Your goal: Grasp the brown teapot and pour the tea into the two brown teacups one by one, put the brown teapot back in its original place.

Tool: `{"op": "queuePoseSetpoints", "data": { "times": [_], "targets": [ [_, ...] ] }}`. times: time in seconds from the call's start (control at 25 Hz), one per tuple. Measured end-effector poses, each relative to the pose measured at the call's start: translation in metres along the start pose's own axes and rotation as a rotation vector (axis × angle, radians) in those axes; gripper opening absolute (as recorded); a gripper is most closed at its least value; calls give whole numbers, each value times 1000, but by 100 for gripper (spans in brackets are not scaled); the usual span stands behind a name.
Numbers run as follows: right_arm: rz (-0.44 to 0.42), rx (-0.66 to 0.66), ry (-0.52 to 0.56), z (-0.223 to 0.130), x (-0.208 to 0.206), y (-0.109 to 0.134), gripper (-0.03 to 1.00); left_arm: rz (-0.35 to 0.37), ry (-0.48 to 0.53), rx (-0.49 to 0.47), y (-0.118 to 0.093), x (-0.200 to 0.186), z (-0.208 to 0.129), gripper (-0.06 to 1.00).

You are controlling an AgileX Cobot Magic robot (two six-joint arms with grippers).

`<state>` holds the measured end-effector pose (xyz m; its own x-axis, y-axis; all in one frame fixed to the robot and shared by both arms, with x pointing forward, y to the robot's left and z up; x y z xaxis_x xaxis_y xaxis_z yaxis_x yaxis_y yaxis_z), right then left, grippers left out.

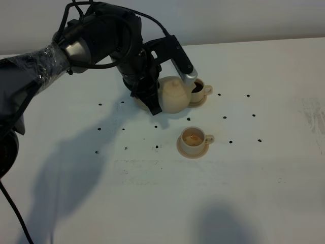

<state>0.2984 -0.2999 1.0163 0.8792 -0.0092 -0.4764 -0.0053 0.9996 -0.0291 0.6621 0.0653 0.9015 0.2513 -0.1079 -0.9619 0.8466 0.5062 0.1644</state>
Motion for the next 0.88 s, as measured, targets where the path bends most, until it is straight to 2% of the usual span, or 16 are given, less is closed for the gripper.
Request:
{"op": "queuePoseSetpoints", "data": {
  "times": [0.36, 0.52, 0.68, 0.88],
  "targets": [
    [0, 0, 0, 0, 0, 0, 50, -30, 63, -42, -8, -1, -9, 9],
    [0, 0, 0, 0, 0, 0, 50, -16, 43, -86, -8, 5, -8, 9],
    [0, 0, 0, 0, 0, 0, 50, -29, 46, -98, -17, 26, -18, 9],
    [0, 0, 0, 0, 0, 0, 50, -35, -6, -120, -24, 43, -19, 9]
  ]
}}
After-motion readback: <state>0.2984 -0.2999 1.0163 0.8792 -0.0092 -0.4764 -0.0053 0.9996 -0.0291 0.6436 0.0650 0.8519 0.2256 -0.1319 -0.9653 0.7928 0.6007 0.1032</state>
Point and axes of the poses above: a point on each arm's last joint axis where the gripper is mounted, x pointing out along that axis toward the gripper, y along the wrist's bending axis when the last joint is at zero, z = x × y, the point moved 8 cm from there along x, pointing out along that axis toward the gripper, and after that the axes turned 7 degrees about -x, right-handed, at the moved point
